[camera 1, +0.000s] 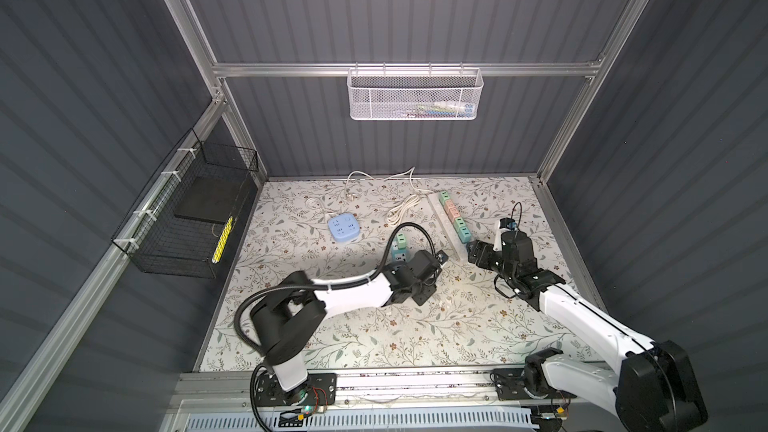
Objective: Insert the plug
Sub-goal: 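Lift the teal plug with the left gripper into the closing right gripper, then carry the teal plug with the right gripper while the left gripper withdraws, then lower the teal plug with the right gripper onto the teal strip beside the green plug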
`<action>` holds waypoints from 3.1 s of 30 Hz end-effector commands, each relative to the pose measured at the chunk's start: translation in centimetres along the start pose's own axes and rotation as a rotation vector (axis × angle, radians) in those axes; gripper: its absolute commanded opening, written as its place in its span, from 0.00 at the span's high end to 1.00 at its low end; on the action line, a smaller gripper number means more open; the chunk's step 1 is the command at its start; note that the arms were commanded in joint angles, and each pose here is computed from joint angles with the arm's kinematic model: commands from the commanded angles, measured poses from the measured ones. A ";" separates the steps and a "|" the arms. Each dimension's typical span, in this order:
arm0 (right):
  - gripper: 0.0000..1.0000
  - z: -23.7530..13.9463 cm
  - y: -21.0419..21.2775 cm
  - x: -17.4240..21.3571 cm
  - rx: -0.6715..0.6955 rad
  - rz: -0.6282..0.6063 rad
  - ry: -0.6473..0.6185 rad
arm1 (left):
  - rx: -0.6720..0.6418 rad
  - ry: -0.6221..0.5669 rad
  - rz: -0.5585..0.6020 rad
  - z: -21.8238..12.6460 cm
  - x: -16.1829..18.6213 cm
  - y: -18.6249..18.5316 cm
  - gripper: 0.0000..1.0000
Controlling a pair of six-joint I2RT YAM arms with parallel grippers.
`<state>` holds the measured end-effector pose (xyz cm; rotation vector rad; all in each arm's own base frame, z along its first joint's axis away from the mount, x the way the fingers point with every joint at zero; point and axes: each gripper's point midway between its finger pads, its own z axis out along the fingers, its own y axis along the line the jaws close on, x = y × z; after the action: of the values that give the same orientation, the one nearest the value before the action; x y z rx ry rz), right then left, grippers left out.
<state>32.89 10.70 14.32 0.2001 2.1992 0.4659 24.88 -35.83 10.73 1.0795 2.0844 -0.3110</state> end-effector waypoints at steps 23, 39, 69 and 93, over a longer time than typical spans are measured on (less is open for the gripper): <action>0.44 -5.8 15.6 0.8 -0.554 -0.260 0.183 | -0.099 -0.473 0.032 -6.1 -7.0 2.3 0.77; 0.56 -4.2 17.5 2.5 -0.652 -0.208 0.280 | -0.082 -0.483 0.035 -6.6 -7.2 2.1 0.76; 0.76 -0.6 17.3 1.9 -0.413 -0.273 0.136 | -0.787 -0.429 -0.712 -15.8 2.1 16.9 0.00; 0.80 9.7 17.4 5.8 -0.092 -0.284 0.121 | -0.809 -0.361 -0.995 -14.7 11.7 18.6 0.00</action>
<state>35.84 31.08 11.41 -0.2449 2.2756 0.4738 27.65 -10.26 14.94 -0.4763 1.9511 -0.0923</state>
